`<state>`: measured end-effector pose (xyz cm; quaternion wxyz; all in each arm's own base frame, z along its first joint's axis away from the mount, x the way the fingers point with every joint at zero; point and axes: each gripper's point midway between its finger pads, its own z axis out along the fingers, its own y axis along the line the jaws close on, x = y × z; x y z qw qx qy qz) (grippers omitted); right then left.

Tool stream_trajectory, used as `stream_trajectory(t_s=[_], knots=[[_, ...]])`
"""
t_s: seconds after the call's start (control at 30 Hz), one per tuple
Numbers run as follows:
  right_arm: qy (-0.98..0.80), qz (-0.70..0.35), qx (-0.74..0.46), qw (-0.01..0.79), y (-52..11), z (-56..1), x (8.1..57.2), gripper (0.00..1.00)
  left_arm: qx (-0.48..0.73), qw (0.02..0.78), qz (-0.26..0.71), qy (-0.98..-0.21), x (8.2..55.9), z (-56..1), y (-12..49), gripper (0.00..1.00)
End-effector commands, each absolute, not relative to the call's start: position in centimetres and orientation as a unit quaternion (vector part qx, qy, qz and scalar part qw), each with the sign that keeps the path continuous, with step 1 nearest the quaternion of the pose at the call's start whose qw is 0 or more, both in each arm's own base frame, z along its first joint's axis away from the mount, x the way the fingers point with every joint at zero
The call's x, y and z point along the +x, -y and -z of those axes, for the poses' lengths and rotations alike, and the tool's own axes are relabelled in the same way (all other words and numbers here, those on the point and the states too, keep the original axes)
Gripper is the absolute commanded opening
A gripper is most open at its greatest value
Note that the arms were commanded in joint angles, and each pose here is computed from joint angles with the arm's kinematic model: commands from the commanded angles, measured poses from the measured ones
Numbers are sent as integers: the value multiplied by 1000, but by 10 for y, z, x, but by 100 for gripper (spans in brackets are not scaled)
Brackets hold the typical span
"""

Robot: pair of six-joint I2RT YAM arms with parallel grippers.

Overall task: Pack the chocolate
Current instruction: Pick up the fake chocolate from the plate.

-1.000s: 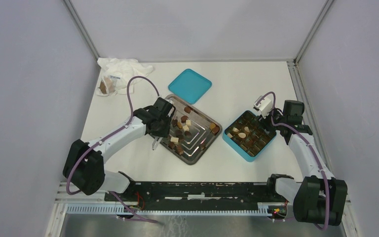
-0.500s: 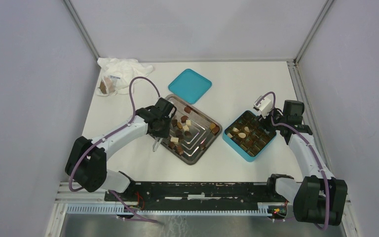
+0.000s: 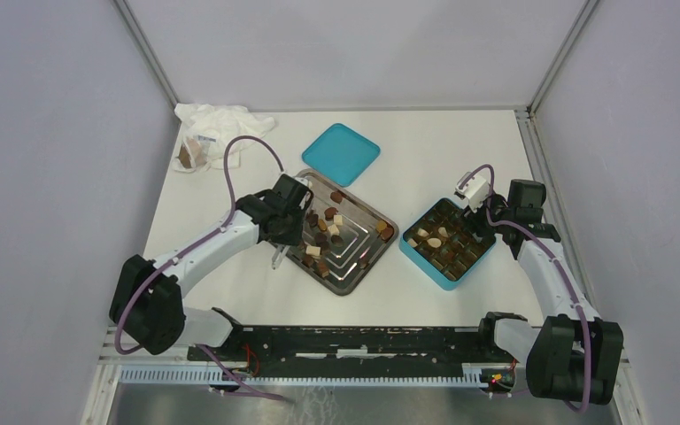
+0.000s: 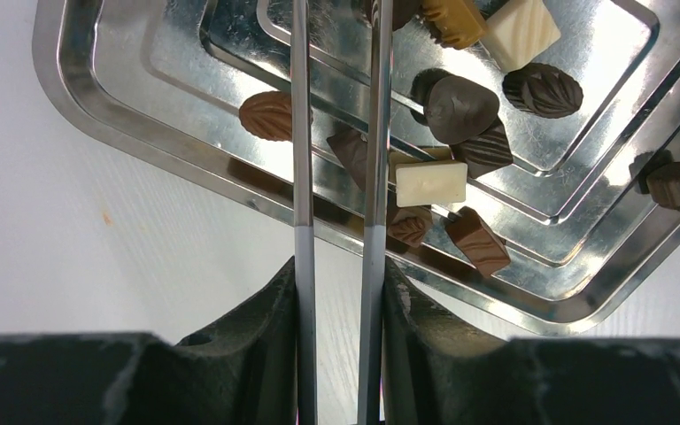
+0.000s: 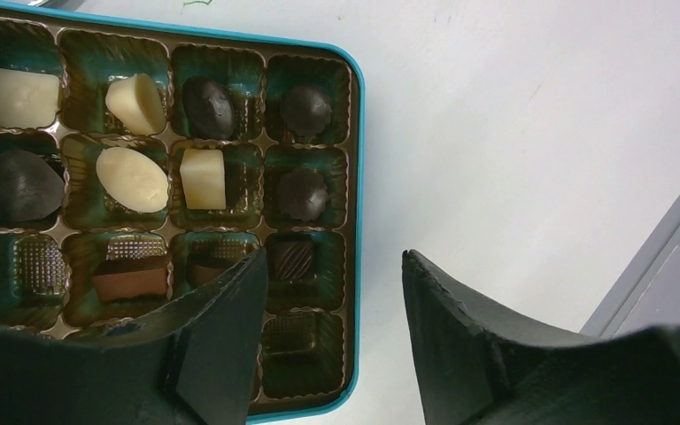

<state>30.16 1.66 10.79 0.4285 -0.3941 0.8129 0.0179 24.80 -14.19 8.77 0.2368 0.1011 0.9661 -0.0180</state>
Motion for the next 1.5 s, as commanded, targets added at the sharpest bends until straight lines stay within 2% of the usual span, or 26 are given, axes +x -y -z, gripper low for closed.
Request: stream_trajectory(t_s=[0.0,0.07,0.3,0.5,0.87,1.07,1.3,1.47], knots=[[-802,-28,-396,445,-23,-122,311,65,101,282,28,-954,258,-112,143,2],[-810,-28,-388,439,-21,-120,312,68,100,291,34,-951,258,-117,142,2],[-845,-12,-350,404,-3,-104,317,68,115,326,95,-934,252,-141,156,2],[-867,1,-316,384,16,-94,317,57,127,344,147,-919,245,-156,170,2],[-874,-23,-342,344,14,-68,315,39,165,352,262,-883,229,-174,206,2],[-867,-31,-357,347,8,-69,314,25,188,354,299,-866,220,-177,224,2],[-850,-20,-369,375,4,-86,316,6,224,363,327,-843,207,-186,248,2],[-815,3,-380,437,-3,-119,317,2,261,373,346,-821,193,-191,270,2]])
